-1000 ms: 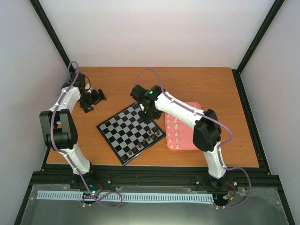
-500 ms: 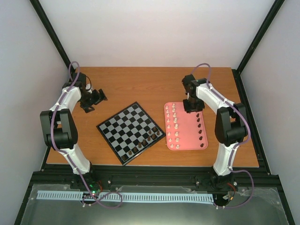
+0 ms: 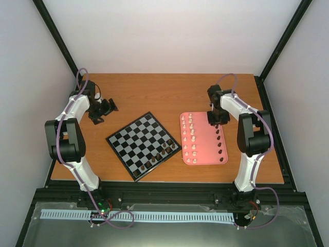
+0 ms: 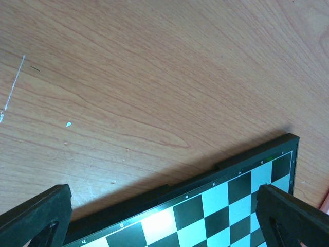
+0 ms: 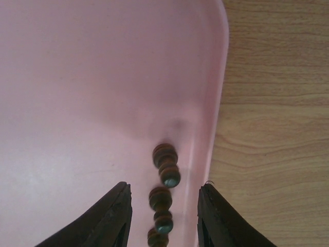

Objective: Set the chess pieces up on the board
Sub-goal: Pick up the chess piece from the storage box.

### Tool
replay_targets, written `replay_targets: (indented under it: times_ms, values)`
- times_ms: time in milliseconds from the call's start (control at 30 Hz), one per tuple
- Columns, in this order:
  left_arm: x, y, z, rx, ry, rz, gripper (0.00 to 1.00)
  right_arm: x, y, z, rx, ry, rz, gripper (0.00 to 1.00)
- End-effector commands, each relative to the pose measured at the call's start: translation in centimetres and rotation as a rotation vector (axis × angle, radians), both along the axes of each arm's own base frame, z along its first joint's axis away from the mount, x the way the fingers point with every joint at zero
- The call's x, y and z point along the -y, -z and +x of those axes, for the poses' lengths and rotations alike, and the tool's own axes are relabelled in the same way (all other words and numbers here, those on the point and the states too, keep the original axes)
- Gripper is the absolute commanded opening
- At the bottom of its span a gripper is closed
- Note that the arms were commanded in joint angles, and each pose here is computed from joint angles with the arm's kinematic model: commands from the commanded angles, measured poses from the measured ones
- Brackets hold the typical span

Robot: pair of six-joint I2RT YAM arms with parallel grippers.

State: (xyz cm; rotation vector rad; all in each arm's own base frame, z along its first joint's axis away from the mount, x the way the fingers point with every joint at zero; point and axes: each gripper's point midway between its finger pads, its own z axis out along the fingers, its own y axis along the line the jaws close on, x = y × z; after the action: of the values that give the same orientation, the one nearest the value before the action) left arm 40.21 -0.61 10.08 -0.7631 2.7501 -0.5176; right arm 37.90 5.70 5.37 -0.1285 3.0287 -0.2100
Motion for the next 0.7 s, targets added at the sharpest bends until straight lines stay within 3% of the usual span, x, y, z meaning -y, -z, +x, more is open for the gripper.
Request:
replay_targets:
  times_ms: [0,367,667]
  values:
    - [0.0,-1.0,1.0,0.027,0.02,0.014,1.0,1.0,1.4,0.5,-0.01,0.008,-0.011,0.37]
    - [0.0,-0.9,1.0,0.022,0.02,0.019,1.0,1.1,2.8,0.5,-0.037,0.012,0.01,0.29]
    - [-0.1,-0.7,1.0,0.019,0.021,0.018,1.0,1.3,3.0,0.7,-0.043,0.014,0.001,0.1]
